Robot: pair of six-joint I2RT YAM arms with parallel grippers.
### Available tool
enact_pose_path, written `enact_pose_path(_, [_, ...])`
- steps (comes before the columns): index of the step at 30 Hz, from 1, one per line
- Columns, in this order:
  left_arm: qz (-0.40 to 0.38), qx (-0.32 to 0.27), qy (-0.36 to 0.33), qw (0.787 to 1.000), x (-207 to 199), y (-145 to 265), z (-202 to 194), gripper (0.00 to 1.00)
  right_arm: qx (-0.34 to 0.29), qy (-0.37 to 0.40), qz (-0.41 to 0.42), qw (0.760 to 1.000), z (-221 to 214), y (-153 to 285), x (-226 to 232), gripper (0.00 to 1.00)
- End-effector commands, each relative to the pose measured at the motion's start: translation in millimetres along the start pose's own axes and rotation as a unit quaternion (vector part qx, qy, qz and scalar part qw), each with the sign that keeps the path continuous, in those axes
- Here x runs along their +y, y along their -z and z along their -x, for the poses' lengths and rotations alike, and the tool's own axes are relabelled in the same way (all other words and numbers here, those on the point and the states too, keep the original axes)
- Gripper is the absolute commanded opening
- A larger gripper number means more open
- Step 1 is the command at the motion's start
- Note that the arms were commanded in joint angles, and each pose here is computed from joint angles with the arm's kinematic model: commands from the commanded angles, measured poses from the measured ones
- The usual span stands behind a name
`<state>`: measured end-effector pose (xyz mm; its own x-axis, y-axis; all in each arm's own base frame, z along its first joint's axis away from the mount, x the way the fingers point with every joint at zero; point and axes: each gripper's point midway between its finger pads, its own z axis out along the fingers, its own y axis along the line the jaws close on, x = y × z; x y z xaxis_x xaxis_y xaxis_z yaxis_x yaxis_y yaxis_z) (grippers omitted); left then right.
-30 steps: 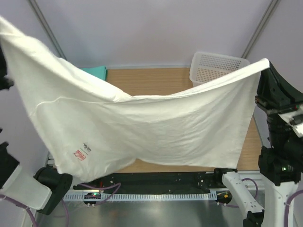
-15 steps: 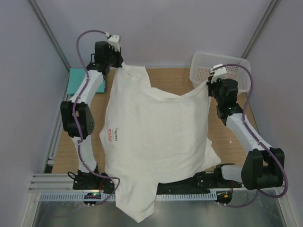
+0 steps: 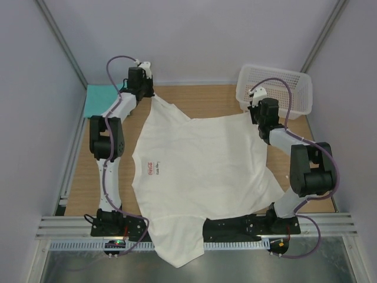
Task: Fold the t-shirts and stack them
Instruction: Flatten the tshirt out
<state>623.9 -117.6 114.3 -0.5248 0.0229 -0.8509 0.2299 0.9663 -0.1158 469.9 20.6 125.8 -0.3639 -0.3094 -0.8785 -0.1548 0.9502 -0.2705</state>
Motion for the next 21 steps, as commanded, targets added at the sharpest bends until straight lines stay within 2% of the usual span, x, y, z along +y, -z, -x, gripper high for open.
enact_pose_path(1, [0.054, -0.093, 0.012, 0.994, 24, 38, 77, 0.0, -0.076, 0.002, -0.013, 0.997, 57, -9, -13, 0.02])
enact_pose_path(5, [0.112, -0.1, 0.016, 0.989, 42, 68, 89, 0.0, -0.076, 0.001, -0.013, 0.997, 60, -19, -13, 0.02])
enact_pose_path(9, [0.168, -0.141, 0.003, 0.976, 57, 124, 122, 0.0, -0.077, 0.006, -0.021, 0.997, 62, -26, -17, 0.01])
enact_pose_path(13, [0.163, -0.152, -0.003, 0.975, 61, 141, 136, 0.0, -0.077, 0.002, 0.011, 0.997, 66, -38, -6, 0.01])
enact_pose_path(21, [0.172, -0.117, -0.009, 0.978, 64, 149, 120, 0.0, -0.08, -0.006, 0.009, 0.997, 70, -41, -7, 0.01])
